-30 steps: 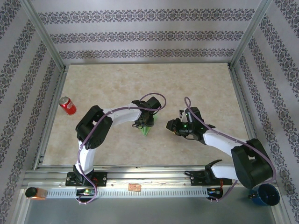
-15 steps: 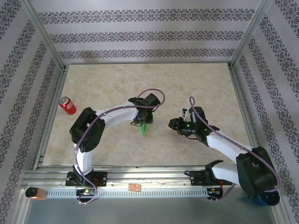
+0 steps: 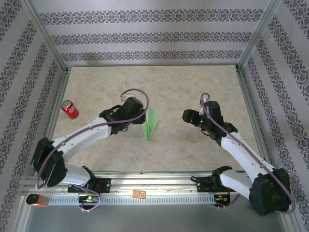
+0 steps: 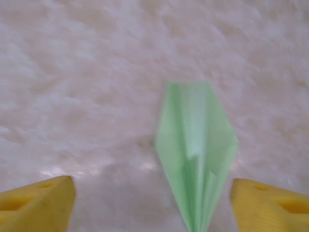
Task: Fold a paper plane with a square sheet of paper (pick it up from the middle)
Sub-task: Reset both arms
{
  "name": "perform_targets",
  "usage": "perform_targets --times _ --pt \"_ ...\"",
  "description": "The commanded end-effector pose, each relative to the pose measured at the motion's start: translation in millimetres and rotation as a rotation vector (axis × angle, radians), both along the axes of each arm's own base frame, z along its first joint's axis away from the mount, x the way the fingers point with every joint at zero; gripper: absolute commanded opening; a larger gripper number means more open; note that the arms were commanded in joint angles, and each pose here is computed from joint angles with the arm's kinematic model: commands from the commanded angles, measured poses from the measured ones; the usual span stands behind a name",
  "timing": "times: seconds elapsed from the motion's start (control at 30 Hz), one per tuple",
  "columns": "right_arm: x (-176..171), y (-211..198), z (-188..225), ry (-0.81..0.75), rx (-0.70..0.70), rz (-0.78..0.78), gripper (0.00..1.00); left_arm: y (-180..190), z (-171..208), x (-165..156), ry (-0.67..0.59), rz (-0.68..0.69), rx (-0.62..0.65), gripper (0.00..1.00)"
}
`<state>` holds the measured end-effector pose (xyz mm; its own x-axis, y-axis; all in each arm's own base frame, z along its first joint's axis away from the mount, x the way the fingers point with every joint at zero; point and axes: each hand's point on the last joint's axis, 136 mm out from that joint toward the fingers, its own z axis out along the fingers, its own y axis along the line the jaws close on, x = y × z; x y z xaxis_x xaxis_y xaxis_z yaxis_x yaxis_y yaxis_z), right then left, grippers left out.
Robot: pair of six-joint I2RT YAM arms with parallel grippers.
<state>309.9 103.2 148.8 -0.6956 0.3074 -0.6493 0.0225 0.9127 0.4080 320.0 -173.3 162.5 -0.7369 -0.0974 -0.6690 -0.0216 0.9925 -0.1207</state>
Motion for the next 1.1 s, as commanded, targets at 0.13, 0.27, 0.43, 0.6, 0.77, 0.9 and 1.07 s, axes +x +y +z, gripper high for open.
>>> perform_targets --times 0.13,0.27,0.43,0.6,0.77,0.9,1.07 --pt "44.0 -75.1 -10.1 -0.214 -0.622 -0.114 0.90 123.2 -10.3 17.4 -0.166 0.108 0.215 1.00" --pt "64.0 -76.9 -30.1 -0.221 -0.703 -0.076 0.90 169.4 -23.4 18.3 -0.168 0.139 0.274 1.00" --pt "82.4 -68.6 -46.9 -0.207 -0.679 -0.016 0.92 189.4 -37.2 26.7 -0.174 0.210 0.216 1.00" --pt "90.2 -53.0 -35.1 -0.411 -0.592 0.084 0.93 189.5 -51.2 36.8 -0.227 0.125 0.301 1.00" --pt "85.4 -80.0 -33.0 -0.446 -0.370 0.045 0.91 181.0 -61.0 48.5 -0.342 0.075 0.236 0.99" --pt "73.1 -90.2 -38.0 -0.564 -0.329 -0.019 0.94 177.1 -46.2 63.1 -0.488 0.055 0.195 0.99" --pt "78.7 -121.1 -44.0 -0.465 -0.415 -0.219 0.98 181.4 -71.7 76.0 -0.513 0.037 0.132 0.99"
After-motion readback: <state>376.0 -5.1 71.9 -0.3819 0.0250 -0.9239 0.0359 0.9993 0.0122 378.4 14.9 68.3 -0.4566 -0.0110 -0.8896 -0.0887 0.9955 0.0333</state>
